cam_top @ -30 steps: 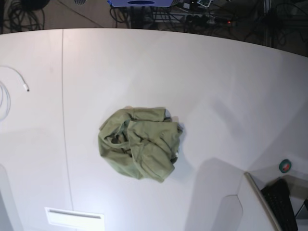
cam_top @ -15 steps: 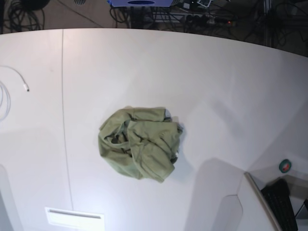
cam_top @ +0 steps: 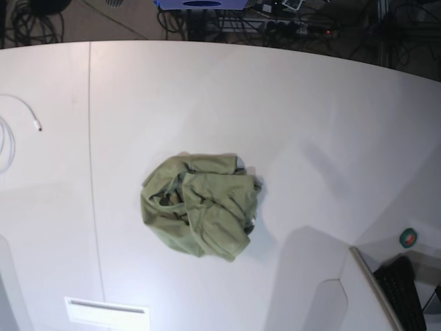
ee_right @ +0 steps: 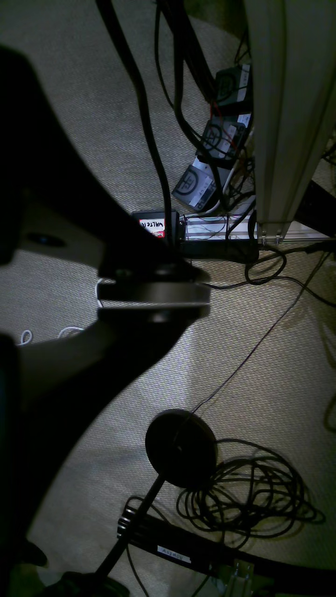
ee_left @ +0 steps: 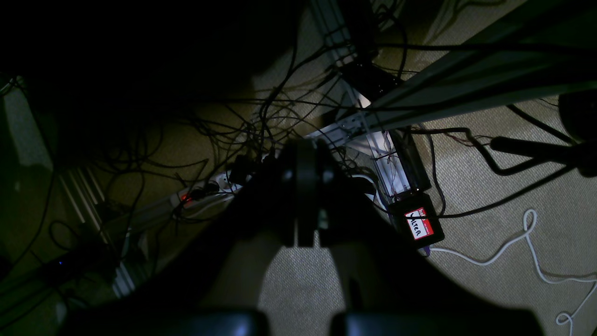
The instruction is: Layout the t-shirt on the table in an organized manner, then fold the t-shirt properly
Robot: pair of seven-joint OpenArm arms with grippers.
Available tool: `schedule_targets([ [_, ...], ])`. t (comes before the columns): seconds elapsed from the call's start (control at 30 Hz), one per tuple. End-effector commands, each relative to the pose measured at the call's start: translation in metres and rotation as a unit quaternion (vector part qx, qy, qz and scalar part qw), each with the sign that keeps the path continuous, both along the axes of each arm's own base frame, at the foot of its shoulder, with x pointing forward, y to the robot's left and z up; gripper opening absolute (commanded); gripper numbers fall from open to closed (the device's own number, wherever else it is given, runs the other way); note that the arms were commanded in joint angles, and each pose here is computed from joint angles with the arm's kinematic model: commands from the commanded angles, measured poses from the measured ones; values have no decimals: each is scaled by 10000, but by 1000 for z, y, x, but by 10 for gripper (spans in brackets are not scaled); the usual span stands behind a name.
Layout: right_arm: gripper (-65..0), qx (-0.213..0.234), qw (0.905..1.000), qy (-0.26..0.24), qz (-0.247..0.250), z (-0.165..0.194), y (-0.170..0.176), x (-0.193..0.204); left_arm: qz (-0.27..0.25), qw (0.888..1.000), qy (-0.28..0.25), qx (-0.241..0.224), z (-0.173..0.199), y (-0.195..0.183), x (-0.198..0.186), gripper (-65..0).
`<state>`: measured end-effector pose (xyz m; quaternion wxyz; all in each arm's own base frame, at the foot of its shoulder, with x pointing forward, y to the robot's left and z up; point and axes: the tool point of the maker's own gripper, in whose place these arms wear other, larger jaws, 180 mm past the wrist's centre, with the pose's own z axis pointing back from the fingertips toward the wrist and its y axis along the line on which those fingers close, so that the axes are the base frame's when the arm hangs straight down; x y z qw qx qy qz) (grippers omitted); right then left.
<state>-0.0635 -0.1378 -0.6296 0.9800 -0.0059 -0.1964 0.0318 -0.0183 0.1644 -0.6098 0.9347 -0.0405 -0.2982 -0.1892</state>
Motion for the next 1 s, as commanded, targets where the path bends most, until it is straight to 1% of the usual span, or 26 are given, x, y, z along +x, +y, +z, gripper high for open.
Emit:
schedule_targets([
  [0.0, -650, -13, 10000, -12, -14, 2, -2, -4, -11, 10000, -52, 22, 2, 4, -3, -650],
  [0.5, -650, -34, 10000, -12, -5, 2, -5, -4, -13, 10000, -94, 4, 3, 3, -1, -650],
  [0.57, -650, -49, 10000, -20, 1, 2, -6, -3, -19, 9999, -101, 16, 4, 5, 0, -650],
  [0.63, -650, -136, 9999, -28, 29, 2, -18, -2, -22, 9999, -108, 20, 4, 5, 0, -650],
  [0.73, -650, -165, 9998, -82, 40, 2, -22, 5, -63, 9998, -116, 127, 5, 19, 1, -650],
  [0.8, -650, -215, 9997, -90, 61, 2, -28, 6, -67, 9997, -201, 156, 5, 22, 11, -650],
  [0.87, -650, -222, 9997, -97, 64, 2, -29, 7, -106, 9993, -234, 281, 6, 37, 17, -650],
  [0.97, -650, -222, 9996, -151, 62, 1, -29, 13, -114, 9992, -249, 303, 7, 39, 19, -650],
])
